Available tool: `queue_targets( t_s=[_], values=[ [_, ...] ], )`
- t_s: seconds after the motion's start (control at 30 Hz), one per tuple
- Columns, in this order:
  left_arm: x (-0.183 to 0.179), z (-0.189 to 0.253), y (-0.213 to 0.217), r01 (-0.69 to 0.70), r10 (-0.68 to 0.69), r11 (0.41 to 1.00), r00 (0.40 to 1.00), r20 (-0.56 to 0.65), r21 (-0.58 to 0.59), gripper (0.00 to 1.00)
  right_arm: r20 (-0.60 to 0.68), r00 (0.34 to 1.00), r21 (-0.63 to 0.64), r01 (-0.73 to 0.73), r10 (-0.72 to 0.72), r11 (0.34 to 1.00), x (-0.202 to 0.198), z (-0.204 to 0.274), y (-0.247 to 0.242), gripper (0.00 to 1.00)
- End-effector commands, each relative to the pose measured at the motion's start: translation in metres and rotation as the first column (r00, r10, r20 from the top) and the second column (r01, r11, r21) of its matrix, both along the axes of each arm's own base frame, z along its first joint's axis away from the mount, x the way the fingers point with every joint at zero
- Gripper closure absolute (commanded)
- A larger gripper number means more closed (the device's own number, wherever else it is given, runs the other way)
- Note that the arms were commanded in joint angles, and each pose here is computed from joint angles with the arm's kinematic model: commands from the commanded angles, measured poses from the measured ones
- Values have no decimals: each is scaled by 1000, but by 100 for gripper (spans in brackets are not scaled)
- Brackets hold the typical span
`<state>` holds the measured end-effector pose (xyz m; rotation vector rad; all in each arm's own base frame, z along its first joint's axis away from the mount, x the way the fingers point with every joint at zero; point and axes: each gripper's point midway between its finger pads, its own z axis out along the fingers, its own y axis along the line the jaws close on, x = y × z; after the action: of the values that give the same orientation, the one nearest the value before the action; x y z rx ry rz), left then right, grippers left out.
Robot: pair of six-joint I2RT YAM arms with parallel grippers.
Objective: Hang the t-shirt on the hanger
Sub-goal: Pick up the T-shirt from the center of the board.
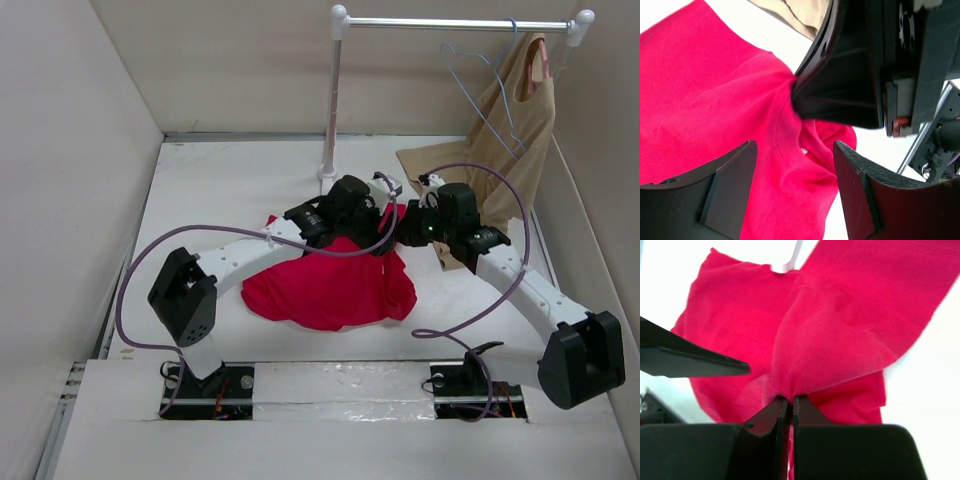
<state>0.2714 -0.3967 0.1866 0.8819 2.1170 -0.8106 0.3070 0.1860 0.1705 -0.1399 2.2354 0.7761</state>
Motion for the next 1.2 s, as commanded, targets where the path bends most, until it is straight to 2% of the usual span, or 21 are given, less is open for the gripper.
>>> queue_targets(
  t_s=[0.0, 0.3, 0.4, 0.5, 0.53, 0.57, 0.67, 0.8, 0.97, 1.03, 1.1, 1.13, 1.17],
  values=[
    [13, 17, -8, -3, 6, 999, 997, 82, -37, 41, 49, 997, 59, -64, 61, 996, 3, 29, 10, 100],
    [38, 13, -13, -35, 30, 999, 989, 146, 31, 45, 41, 996, 79, -83, 80, 993, -2, 32, 8, 100],
    [47, 18, -10, -64, 54, 997, 980, 189, 48, 49, 40, 997, 81, -74, 71, 994, -1, 33, 5, 100],
    [52, 20, -7, -87, 73, 995, 975, 209, 58, 63, 41, 997, 79, -66, 63, 995, -1, 33, 2, 100],
    [52, 19, -7, -87, 73, 994, 976, 207, 61, 70, 37, 997, 79, -67, 64, 995, -2, 32, 2, 100],
    [52, 22, -7, -87, 73, 995, 975, 211, 56, 83, 35, 997, 81, -71, 68, 994, -3, 32, 2, 100],
    [53, 22, -3, -106, 90, 992, 971, 220, 62, 100, 36, 998, 72, -60, 58, 996, -2, 31, -2, 100],
    [54, 27, 6, -135, 116, 988, 965, 235, 70, 100, 46, 998, 66, -45, 42, 997, 2, 34, -6, 100],
    [56, 61, 46, -268, 260, 963, 935, 243, -1, 100, 76, 996, 62, -44, 39, 997, 13, 47, 1, 100],
    [53, 74, 65, -317, 310, 948, 918, 247, -14, 100, 123, 990, 72, -79, 70, 994, 20, 69, 16, 100],
    [44, 104, 83, -365, 372, 928, 894, 251, -75, 100, 119, 982, 71, -155, 146, 985, 18, 74, 46, 100],
    [39, 110, 92, -384, 391, 920, 887, 245, -79, 100, 160, 971, 77, -190, 176, 979, 20, 97, 60, 100],
    [32, 130, 107, -413, 431, 902, 865, 256, -122, 100, 151, 965, 77, -227, 214, 971, 19, 98, 74, 100]
  ],
)
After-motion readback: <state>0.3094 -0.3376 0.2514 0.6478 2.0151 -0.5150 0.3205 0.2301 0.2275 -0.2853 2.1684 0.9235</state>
